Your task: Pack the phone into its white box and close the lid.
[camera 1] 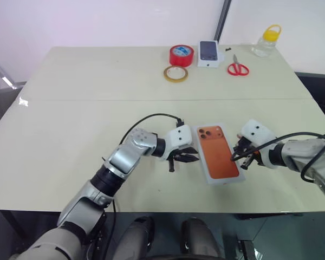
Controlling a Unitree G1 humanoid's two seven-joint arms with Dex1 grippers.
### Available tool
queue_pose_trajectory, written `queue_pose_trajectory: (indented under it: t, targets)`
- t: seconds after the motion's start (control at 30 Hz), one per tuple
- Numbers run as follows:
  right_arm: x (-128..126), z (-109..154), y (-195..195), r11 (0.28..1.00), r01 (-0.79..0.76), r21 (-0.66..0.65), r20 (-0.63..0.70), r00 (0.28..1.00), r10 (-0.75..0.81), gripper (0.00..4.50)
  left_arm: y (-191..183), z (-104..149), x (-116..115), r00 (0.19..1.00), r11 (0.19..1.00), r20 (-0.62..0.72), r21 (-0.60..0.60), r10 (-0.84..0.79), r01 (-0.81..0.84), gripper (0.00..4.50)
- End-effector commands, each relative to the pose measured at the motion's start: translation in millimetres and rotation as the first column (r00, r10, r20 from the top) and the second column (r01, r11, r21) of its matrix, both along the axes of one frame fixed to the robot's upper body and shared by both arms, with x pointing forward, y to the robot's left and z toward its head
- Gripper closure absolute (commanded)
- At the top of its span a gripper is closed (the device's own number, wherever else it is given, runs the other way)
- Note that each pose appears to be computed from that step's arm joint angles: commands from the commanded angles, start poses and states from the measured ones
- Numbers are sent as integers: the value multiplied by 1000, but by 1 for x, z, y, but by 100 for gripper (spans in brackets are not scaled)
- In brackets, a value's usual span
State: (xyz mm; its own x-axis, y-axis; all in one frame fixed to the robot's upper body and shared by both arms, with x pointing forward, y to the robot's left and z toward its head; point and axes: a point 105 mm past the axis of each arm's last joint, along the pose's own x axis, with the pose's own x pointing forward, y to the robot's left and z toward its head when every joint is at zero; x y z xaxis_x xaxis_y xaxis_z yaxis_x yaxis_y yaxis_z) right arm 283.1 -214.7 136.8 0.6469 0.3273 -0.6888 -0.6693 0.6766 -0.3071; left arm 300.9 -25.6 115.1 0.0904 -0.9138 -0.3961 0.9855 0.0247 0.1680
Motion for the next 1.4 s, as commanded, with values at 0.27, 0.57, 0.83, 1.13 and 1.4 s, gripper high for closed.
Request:
queue_pose_trajectory:
  t: [0.27,0.57,0.83,1.13,1.4]
  targets:
    - [0,4,6,999,-39,21,20,999,39,449,-14,15,-10,998,997,29,-36,-61,62,343]
    - [5,2,3,1000,-16,20,29,999,16,449,-4,10,4,999,999,30,-36,23,-22,343]
    - [5,5,0,1000,-4,13,37,999,4,449,3,8,16,996,995,23,-51,92,-91,343]
    - [4,15,-22,999,38,-22,58,998,-36,449,17,27,34,986,979,8,-122,165,-162,343]
    - [-24,34,-14,990,-130,51,64,990,126,449,6,46,52,980,972,63,-152,191,-180,343]
